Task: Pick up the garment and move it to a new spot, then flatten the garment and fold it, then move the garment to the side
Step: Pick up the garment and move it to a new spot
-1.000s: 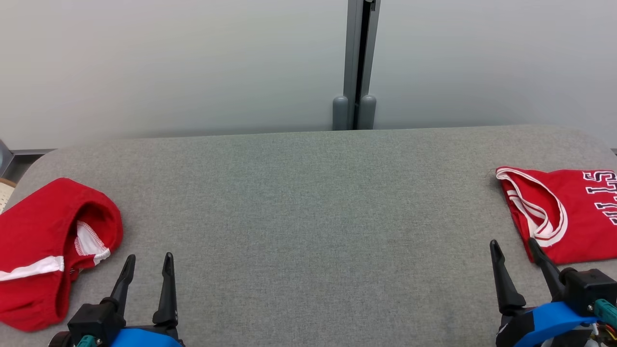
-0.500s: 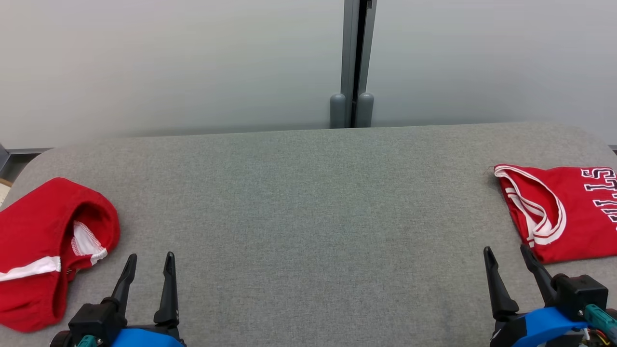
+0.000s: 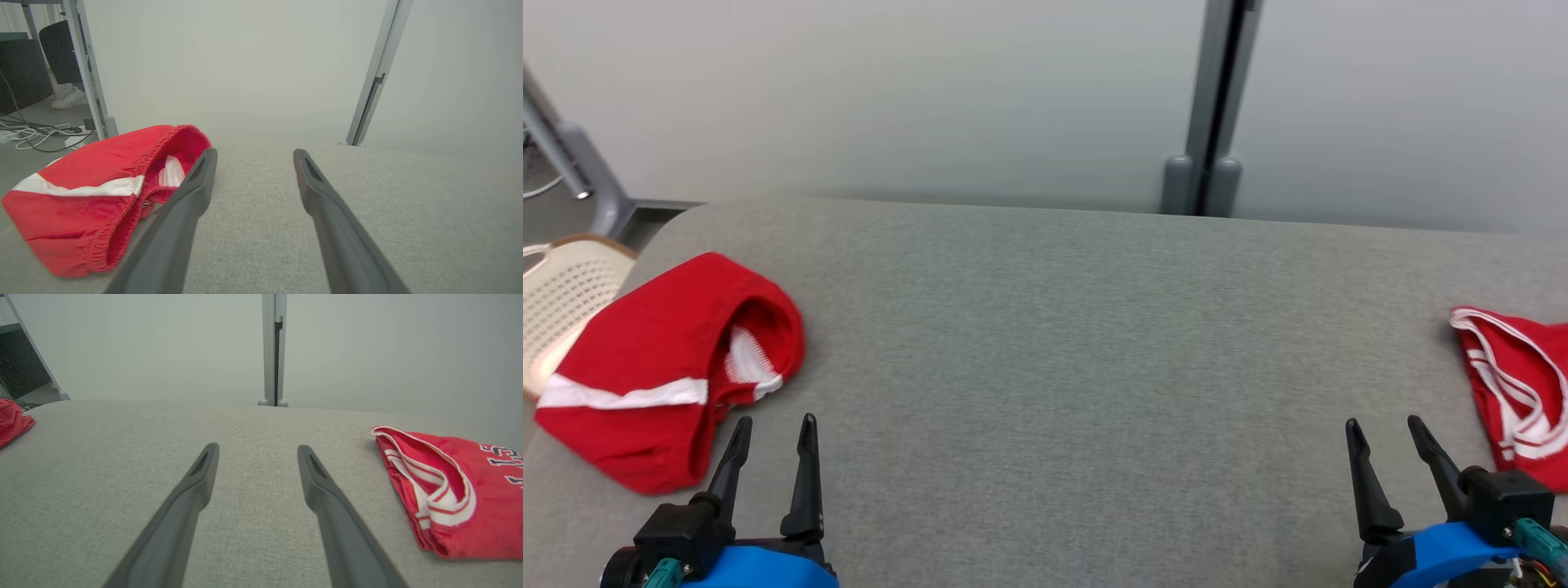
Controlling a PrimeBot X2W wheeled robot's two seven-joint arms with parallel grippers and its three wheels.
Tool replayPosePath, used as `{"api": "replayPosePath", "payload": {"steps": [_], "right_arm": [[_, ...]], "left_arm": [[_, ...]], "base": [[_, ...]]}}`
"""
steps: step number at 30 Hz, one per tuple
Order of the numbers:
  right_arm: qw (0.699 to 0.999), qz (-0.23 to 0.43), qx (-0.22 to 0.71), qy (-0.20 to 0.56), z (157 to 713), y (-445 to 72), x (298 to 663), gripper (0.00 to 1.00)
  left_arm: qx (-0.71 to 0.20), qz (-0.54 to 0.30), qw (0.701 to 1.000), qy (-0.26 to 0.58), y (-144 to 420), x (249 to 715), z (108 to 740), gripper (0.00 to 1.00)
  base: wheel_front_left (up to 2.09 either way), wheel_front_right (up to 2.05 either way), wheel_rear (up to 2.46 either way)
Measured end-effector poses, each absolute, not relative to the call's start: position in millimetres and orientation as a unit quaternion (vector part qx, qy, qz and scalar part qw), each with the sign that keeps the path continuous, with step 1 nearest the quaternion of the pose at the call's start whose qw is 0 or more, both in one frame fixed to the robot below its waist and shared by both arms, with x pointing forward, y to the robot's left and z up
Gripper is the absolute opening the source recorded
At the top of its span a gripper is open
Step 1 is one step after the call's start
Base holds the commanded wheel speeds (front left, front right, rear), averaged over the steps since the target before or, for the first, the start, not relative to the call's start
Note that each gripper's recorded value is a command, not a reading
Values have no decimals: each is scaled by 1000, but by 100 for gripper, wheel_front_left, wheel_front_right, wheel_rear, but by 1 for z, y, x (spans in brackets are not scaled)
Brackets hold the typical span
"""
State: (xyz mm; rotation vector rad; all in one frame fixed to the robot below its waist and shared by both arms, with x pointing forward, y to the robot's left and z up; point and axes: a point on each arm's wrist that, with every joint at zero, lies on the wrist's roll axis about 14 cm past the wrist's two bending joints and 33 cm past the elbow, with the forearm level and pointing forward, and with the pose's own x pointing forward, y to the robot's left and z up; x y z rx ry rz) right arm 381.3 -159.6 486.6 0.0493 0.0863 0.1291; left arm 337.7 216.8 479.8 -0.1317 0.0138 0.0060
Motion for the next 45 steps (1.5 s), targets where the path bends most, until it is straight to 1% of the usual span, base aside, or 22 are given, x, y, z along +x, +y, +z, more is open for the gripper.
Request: {"api": "replayPosePath", "payload": {"steps": [10, 19, 23, 28, 38, 40, 45], "right_arm": [[987, 155, 22, 41, 489, -95, 404, 100], [972, 231, 22, 45, 488, -38, 411, 100], [965, 258, 23, 48, 486, -18, 410, 100], [960, 274, 23, 49, 487, -5, 410, 100], [959, 275, 29, 60, 478, -4, 412, 100], [960, 271, 31, 59, 478, -7, 415, 100], [962, 263, 30, 65, 472, -12, 421, 100]], "left_arm": [[-63, 83, 995, 2, 261, 298, 480, 100], [-62, 158, 985, 0, 299, 254, 478, 100], [-62, 184, 981, 0, 310, 238, 478, 100], [-62, 201, 978, -2, 315, 227, 478, 100], [-72, 207, 976, 7, 316, 232, 478, 100], [-79, 199, 977, 6, 316, 241, 484, 100], [-58, 168, 984, 12, 331, 281, 519, 100]], "base": [[0, 0, 0], [0, 0, 0], [0, 0, 0], [0, 0, 0], [0, 0, 0], [0, 0, 0], [0, 0, 0]]}}
